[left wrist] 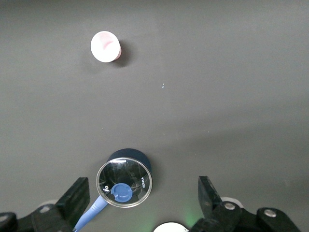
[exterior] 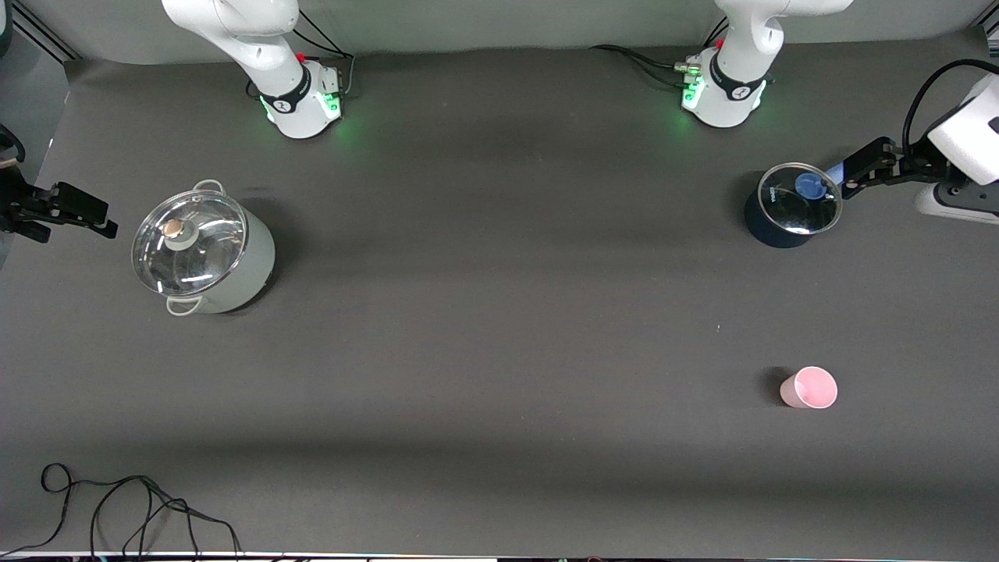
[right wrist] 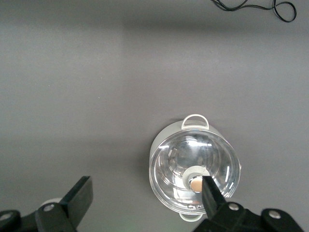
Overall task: Transfer pink cup from left to right arm
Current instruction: 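Move the left gripper down toward the pink cup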
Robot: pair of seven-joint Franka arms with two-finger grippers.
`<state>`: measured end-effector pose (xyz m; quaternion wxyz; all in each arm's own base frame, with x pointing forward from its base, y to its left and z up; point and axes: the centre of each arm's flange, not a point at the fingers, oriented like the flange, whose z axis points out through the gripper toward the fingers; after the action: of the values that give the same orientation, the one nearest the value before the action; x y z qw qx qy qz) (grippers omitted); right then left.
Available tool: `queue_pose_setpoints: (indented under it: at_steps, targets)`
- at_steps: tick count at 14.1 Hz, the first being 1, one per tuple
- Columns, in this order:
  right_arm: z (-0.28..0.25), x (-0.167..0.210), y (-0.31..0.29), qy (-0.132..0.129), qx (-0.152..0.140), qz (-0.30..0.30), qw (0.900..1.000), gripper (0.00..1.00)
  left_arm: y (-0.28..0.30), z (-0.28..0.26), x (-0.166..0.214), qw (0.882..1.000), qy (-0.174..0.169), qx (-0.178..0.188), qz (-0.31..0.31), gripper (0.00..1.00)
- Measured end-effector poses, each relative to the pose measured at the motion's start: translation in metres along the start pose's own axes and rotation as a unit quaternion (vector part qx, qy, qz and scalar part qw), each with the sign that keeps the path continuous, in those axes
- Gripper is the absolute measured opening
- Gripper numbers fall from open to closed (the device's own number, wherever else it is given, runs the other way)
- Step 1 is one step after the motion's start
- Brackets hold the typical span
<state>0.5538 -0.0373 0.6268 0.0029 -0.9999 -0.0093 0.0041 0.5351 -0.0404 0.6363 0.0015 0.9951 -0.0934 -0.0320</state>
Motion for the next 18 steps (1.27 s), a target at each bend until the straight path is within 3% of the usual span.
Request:
queue_pose_setpoints:
  at_steps: [11, 15, 18]
  targets:
    - [0.006, 0.005, 0.003, -0.008, 0.001, 0.003, 1.000, 1.00, -0.002, 0.020, 0.017, 1.000, -0.002, 0.000, 0.001, 1.00]
    - [0.006, 0.004, 0.006, -0.013, 0.002, 0.005, 1.000, 1.00, -0.015, 0.019, 0.026, 1.000, 0.027, 0.004, -0.004, 1.00]
    - [0.005, 0.004, 0.006, -0.013, 0.002, 0.005, 1.000, 1.00, -0.059, 0.021, 0.032, 0.996, 0.061, -0.002, 0.064, 1.00]
